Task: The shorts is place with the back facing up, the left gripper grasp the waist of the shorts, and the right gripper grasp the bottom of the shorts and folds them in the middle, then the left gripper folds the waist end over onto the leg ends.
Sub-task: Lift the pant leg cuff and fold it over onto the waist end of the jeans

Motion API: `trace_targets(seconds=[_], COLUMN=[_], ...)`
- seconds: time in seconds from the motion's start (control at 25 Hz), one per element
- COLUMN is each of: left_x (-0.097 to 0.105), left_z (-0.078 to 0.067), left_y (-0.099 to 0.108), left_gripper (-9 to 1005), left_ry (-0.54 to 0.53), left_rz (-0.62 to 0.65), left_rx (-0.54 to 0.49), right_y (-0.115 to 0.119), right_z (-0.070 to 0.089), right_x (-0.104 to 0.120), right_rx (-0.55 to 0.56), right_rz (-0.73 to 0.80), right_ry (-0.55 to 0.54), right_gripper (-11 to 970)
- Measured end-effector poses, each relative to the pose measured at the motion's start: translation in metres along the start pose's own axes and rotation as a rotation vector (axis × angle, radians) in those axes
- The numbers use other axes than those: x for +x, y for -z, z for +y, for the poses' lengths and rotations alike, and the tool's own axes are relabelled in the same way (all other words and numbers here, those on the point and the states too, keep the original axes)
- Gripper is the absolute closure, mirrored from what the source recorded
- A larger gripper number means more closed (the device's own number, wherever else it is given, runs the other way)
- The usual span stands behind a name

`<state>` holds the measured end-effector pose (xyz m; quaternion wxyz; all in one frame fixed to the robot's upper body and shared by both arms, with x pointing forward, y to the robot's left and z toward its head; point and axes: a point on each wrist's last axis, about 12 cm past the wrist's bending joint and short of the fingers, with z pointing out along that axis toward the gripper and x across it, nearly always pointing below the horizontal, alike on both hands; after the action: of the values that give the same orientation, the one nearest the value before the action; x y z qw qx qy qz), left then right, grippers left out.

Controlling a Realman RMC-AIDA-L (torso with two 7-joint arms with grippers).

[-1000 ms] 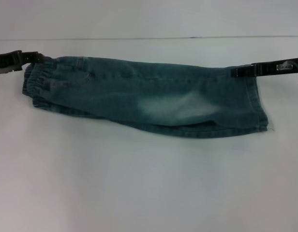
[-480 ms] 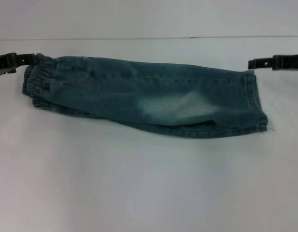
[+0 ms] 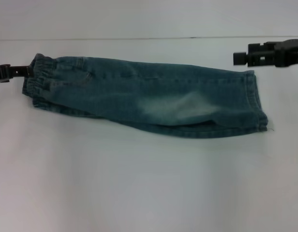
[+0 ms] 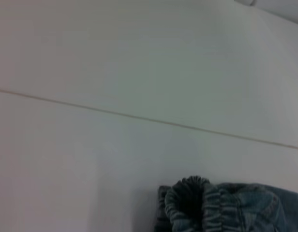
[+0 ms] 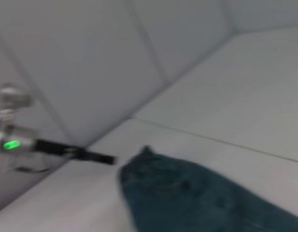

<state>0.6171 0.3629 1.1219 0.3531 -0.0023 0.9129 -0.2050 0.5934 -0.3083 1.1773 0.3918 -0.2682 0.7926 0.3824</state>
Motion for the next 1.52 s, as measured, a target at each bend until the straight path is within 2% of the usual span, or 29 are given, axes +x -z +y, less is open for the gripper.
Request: trace_targets(seconds=[0.16, 0.36, 0.52, 0.64, 0.8, 1.08, 1.24, 1.52], left_x=[0.003, 0.005, 0.007, 0.008, 0.003, -0.002, 0.000, -0.002], left_z=[0.003, 0.005, 0.002, -0.002, -0.010, -0.019, -0.022, -0.026], left_y=[0.002, 0.005, 0.009, 0.013, 0.011, -0.017, -0.032, -0.042], left_gripper=[136, 136, 137, 137, 137, 138, 156, 186], left_ry=[0.004, -0.022, -0.100, -0.202, -0.328, -0.501, -0.556, -0.601], left_rz=[-0.002, 0.000, 0.040, 0.077, 0.099, 0.136, 0.176, 0.177], left_rx=[-0.009, -0.014, 0.015, 0.055, 0.065, -0.077, -0.126, -0.156], right_y=[0.001, -0.001, -0.003, -0.005, -0.009, -0.021, -0.024, -0.031], right_z=[0.016, 0.032, 0.034, 0.032, 0.030, 0.030, 0.030, 0.029], right_x=[0.018, 0.049, 0.068, 0.076, 0.079, 0.076, 0.074, 0.071], right_rx=[-0.123, -0.218, -0.200, -0.185, -0.175, -0.186, -0.186, -0.182], right_rz=[-0.017, -0.041, -0.052, -0.060, -0.063, -0.062, -0.065, -0.070], right_ry=[0.117, 0.231, 0.218, 0.184, 0.164, 0.155, 0.153, 0.144], right_gripper=[10, 11, 12, 13, 12, 13, 13, 12])
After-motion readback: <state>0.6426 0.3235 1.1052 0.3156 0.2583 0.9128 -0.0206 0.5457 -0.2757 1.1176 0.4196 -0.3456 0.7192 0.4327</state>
